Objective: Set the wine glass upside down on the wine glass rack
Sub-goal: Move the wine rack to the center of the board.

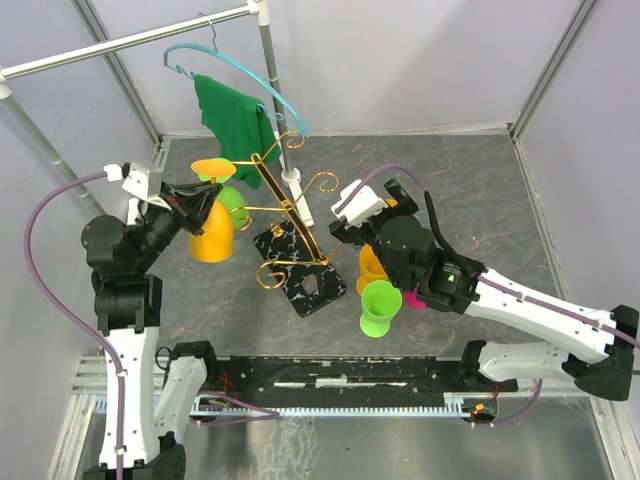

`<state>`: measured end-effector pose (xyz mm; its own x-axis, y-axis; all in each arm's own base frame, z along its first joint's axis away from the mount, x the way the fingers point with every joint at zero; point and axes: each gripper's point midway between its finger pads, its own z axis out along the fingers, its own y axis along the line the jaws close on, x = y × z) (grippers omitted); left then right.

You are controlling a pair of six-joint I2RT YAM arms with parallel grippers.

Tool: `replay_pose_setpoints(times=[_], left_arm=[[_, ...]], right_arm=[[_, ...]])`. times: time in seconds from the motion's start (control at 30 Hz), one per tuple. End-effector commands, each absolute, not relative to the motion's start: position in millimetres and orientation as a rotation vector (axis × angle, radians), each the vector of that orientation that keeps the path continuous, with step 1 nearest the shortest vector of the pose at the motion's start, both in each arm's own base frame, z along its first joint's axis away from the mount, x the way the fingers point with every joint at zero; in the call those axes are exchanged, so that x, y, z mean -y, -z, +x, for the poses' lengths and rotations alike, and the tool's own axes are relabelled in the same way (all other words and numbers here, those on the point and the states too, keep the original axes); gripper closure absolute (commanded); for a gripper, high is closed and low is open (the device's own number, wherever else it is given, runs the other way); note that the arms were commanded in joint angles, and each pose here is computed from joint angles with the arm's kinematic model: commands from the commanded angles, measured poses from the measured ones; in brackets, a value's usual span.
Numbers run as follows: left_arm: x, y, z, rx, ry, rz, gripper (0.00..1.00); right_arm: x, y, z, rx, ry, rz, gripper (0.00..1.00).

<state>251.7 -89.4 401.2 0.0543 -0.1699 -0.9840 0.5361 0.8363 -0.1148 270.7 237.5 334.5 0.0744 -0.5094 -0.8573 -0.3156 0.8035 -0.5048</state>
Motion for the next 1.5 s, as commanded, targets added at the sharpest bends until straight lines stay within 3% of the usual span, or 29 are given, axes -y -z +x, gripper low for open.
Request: replay_pose_setpoints(times=[0.0,0.3,0.57,1.0,1.23,1.47], left_arm=[[91.9,-432.0,238.6,-1.386,0.522,0.373,0.97],[86.6,-415.4,230.8,-1.495,0.455,0.417,0.97],[104.1,-425.3,219.9,-1.401,0.541,0.5,0.97],[104.5,-494.6,253.6,-1.286,0.578,0.474,0.97],[100.2,-525.4,258.2,-1.244,0.546,0.455,0.97],[97.2,-528.7,257.3,-1.26,0.52,0.451,0.97]], right_arm=[[-256.9,-367.5,262.2,-1.511,-0.03,-0.665,0.0],[-264.2,-360.6,262.7,-1.573,-0.037,-0.686,0.0],[-273.0,-360.3,261.7,-1.604,-0.086,-0.695,0.0],[-350.2,-383.3,269.0,-1.555,-0.284,-0.806,0.0],[-392.2,-356.8,275.2,-1.62,-0.349,-0.868,0.0],[-386.9,-335.7,278.3,-1.715,-0.32,-0.828,0.0]])
